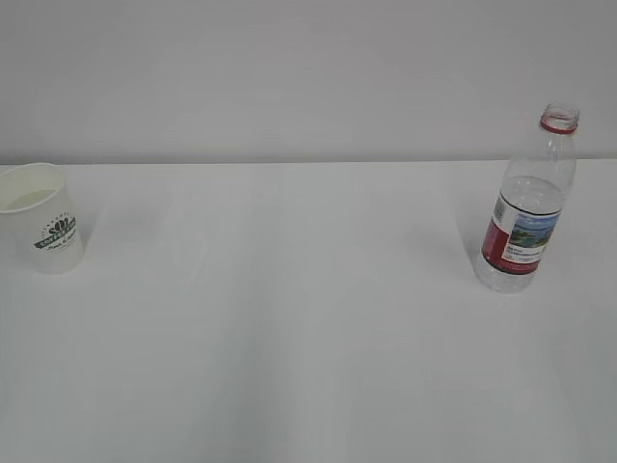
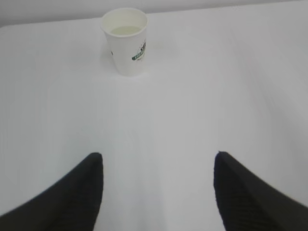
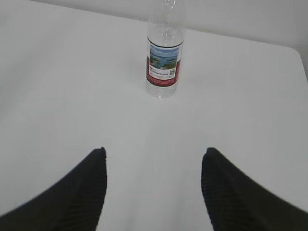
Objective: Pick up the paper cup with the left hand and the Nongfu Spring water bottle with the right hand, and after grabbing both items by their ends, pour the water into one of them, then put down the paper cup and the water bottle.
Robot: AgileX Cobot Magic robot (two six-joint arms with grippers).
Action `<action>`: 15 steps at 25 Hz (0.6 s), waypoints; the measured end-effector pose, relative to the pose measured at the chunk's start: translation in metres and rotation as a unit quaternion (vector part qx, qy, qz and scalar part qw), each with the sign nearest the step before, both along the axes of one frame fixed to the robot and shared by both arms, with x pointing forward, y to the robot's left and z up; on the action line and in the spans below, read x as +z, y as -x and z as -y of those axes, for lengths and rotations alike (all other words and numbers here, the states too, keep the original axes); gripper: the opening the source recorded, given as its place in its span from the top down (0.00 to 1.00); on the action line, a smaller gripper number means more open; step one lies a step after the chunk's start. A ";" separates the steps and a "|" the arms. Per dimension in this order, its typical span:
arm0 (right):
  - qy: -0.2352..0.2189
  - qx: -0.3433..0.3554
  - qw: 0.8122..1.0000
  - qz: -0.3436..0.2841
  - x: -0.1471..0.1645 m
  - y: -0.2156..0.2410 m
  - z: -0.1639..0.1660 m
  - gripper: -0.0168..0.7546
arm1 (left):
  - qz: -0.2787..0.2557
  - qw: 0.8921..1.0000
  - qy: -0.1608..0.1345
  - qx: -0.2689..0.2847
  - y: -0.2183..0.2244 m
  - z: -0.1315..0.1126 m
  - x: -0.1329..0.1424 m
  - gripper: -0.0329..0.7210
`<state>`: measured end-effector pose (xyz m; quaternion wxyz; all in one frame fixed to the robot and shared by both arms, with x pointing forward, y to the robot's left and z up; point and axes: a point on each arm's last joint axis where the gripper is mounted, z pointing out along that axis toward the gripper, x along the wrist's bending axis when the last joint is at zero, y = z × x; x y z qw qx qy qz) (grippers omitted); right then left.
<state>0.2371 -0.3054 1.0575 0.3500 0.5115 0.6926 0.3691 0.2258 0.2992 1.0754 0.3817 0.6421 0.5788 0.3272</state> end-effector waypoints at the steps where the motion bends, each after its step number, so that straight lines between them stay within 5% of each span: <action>1: 0.000 -0.001 1.000 -0.003 0.000 0.000 0.000 0.37 | -0.006 1.000 -0.001 0.000 -0.002 0.000 -0.004 0.26; 15: 0.008 -0.002 0.999 -0.040 -0.012 0.000 0.000 0.37 | -0.020 1.000 -0.007 0.004 -0.012 0.000 -0.020 0.26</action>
